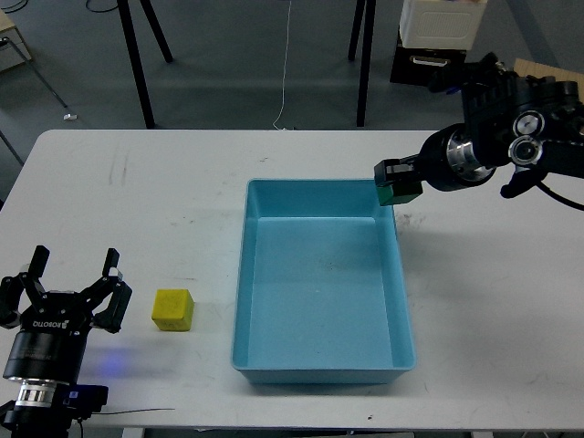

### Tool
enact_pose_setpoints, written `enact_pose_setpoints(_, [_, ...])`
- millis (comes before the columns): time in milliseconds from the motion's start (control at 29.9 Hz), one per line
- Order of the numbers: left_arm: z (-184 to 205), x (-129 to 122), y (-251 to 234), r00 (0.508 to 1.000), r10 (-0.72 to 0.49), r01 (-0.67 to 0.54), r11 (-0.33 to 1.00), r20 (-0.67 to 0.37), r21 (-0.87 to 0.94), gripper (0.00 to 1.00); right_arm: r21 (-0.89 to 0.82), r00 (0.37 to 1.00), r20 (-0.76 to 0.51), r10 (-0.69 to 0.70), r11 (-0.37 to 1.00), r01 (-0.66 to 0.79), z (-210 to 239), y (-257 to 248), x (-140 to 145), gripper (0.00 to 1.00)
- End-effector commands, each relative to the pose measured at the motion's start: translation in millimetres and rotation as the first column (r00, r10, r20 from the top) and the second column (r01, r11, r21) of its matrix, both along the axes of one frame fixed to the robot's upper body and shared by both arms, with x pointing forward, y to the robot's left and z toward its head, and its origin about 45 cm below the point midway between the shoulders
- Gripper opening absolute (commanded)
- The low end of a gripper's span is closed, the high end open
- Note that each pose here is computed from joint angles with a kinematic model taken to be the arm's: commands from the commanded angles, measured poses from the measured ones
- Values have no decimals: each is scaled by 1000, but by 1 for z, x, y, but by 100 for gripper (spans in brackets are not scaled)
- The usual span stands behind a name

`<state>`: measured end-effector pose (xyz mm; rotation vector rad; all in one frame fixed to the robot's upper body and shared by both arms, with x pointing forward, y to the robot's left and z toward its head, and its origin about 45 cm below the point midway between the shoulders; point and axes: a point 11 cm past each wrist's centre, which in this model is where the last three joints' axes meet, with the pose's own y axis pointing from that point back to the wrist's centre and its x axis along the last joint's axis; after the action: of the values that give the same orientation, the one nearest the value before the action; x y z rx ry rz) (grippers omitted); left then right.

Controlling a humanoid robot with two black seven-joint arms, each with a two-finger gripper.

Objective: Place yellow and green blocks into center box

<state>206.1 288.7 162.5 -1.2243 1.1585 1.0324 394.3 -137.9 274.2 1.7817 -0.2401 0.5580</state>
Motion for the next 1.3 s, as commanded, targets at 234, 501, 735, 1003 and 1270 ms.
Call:
enact_pose_setpoints(234, [-2, 1, 5, 1000, 12, -12, 1000, -5, 4, 100, -123, 986, -89, 138, 981, -149, -72, 52, -44, 20])
enact_pose_setpoints(501, [-5, 0, 2, 1000, 4, -4, 1000, -13, 1, 100, -10, 991, -129, 17, 1000, -18, -71, 60, -47, 100])
enact_pose_setpoints(735, [-5, 0, 2, 1000, 4, -4, 1000, -15, 1, 100, 199, 980, -79, -185, 960, 197, -8, 47, 11, 100])
enact_pose_setpoints(1003, [-1, 2, 0, 1000, 0, 0, 1000, -2, 0, 100, 588, 839, -302, -453, 604, 538, 79, -15, 66, 100])
enact_pose_setpoints(1270, [1, 5, -1, 1000, -9, 9, 1000, 8, 2, 100, 757, 692, -627, -358, -70, 650, 103, -111, 75, 100])
